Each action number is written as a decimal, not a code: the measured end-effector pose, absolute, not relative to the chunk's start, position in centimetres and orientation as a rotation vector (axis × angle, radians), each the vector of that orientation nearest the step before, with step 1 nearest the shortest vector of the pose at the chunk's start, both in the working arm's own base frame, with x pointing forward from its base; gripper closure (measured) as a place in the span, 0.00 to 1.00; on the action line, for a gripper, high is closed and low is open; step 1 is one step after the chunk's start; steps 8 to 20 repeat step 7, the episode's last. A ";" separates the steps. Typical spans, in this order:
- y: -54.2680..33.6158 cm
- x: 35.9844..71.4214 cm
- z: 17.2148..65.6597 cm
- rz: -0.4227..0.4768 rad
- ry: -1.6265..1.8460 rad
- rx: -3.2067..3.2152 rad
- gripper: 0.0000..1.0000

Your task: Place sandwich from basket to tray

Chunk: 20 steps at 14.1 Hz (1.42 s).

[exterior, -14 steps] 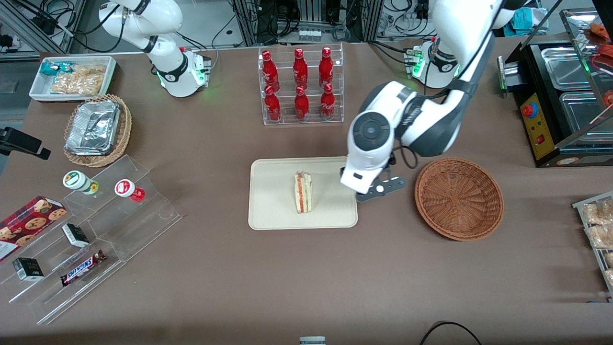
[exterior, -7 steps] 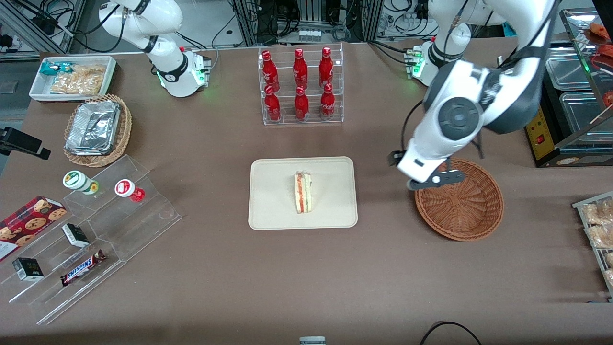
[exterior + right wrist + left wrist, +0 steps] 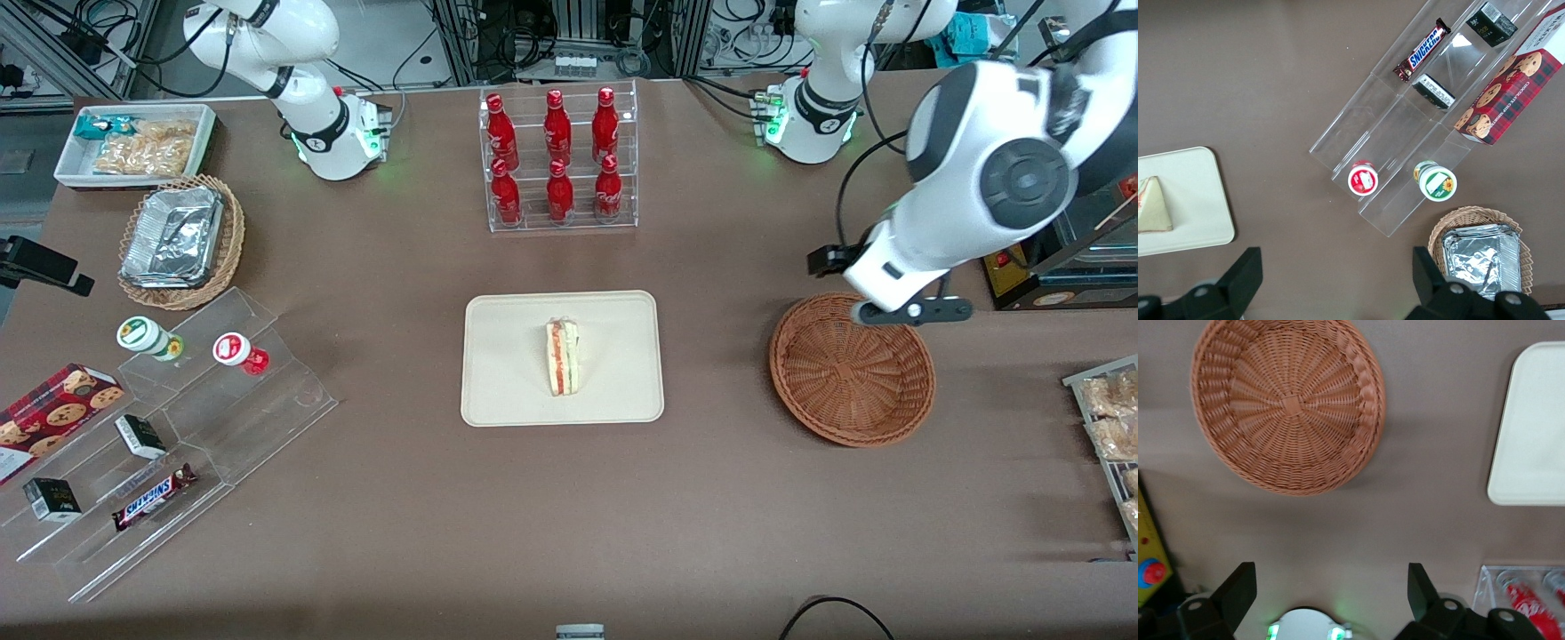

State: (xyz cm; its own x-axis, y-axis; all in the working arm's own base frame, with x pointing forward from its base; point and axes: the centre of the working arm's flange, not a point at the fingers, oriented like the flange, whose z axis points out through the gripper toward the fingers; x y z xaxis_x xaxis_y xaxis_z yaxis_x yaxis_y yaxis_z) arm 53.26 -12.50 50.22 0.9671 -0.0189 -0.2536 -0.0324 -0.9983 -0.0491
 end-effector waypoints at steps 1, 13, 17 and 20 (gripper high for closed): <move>-11.8 53.0 51.3 0.380 0.074 -3.068 0.00; -7.0 53.2 57.9 0.189 0.059 -3.109 0.00; -7.0 53.2 57.9 0.189 0.059 -3.109 0.00; -7.0 53.2 57.9 0.189 0.059 -3.109 0.00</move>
